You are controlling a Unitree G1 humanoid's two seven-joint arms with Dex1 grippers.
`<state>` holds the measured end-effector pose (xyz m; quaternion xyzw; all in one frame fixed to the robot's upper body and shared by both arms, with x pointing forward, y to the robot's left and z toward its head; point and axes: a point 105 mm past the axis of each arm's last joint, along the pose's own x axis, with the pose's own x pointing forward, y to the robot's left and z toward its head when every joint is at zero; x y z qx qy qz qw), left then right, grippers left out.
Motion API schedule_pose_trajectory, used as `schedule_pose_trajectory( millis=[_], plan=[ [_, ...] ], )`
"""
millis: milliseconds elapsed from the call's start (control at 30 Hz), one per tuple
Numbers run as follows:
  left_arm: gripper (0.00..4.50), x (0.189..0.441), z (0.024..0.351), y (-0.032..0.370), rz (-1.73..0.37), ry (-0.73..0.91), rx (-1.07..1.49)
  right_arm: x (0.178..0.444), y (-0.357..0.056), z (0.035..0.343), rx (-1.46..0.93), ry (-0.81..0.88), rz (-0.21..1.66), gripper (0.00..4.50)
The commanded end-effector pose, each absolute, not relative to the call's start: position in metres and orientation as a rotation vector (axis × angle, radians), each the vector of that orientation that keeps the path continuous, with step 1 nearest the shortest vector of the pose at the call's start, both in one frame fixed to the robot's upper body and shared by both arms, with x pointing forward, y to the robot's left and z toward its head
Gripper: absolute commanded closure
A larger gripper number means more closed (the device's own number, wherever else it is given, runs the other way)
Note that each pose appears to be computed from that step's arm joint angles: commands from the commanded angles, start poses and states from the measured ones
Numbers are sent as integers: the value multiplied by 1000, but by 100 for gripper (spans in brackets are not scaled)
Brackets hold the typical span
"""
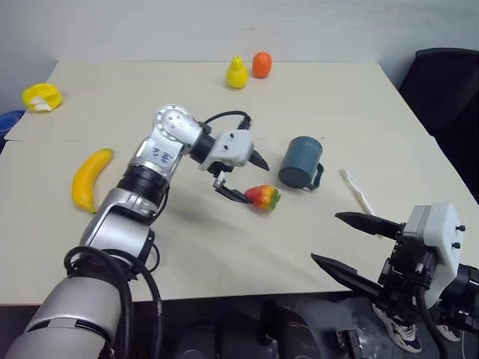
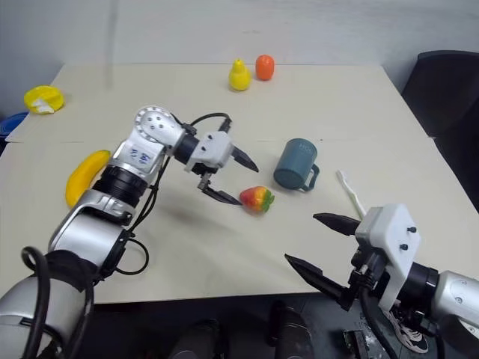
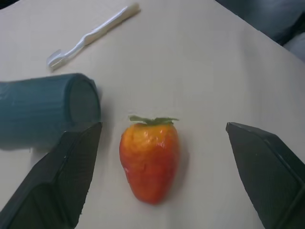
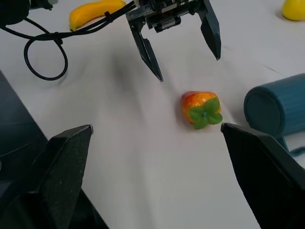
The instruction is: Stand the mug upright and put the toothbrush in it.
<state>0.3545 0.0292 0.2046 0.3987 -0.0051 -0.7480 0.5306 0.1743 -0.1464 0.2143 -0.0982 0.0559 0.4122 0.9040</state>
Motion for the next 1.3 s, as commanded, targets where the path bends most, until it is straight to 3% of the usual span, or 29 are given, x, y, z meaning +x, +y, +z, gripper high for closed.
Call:
schedule_pose_trajectory(
  millis=[33, 567, 700, 1067, 1300],
  plan=[
    [10, 353, 187, 35, -1873, 96, 1067, 171, -145, 228, -211, 54, 832, 0],
    [10, 369, 151, 10, -1741, 213, 972, 168, -146, 224, -191, 42, 796, 0],
    [83, 373, 151, 10, -1698, 200, 962, 169, -144, 223, -202, 34, 800, 0],
    [409, 375, 157, 21, -1683, 175, 909, 171, -139, 225, -213, 22, 832, 0],
    [409, 378, 188, 44, -1652, 94, 785, 171, -136, 223, -212, 29, 854, 0]
  ],
)
